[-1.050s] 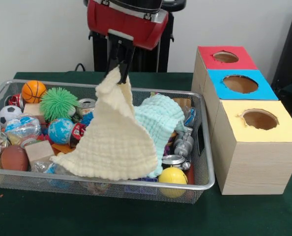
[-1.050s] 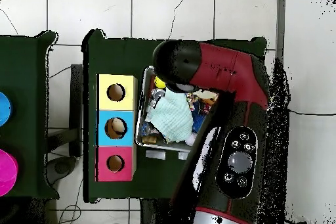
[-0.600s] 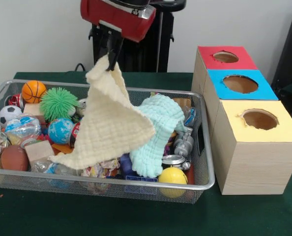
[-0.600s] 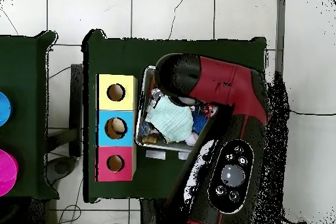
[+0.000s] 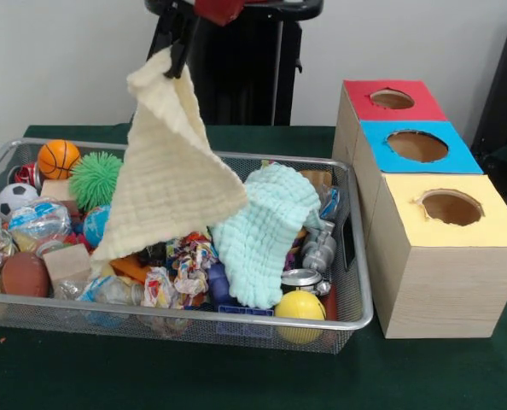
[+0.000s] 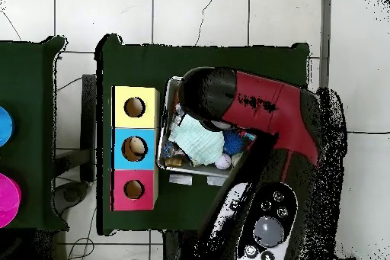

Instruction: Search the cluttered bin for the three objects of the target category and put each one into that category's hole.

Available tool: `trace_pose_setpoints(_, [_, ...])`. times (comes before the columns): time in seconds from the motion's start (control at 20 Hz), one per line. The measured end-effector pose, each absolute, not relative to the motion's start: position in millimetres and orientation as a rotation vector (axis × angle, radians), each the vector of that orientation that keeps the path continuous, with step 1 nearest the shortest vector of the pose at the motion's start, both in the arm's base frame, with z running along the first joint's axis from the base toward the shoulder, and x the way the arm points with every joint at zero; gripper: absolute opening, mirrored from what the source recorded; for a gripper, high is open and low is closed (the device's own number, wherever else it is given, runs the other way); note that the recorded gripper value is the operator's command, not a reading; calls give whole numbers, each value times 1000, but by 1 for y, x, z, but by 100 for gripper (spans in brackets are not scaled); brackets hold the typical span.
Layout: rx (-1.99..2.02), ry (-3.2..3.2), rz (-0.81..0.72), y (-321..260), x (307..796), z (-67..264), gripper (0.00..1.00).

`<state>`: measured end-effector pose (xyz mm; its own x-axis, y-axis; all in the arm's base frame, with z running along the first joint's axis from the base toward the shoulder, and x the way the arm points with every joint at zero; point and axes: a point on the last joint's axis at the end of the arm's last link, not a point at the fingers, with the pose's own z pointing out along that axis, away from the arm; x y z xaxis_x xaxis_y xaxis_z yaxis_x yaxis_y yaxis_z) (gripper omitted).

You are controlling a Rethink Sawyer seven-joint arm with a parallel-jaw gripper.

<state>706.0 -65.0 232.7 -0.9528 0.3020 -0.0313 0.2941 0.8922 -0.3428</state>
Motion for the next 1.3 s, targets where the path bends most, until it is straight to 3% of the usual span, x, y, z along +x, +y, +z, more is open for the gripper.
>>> trace_pose_setpoints(0.75, [-526, -3040, 394, -67, 707, 183, 0])
trace_pose_setpoints(0.8, [-514, -3028, 370, -60, 703, 175, 100])
trace_pose_setpoints(1.3, [-494, -3043, 366, -51, 700, 163, 100])
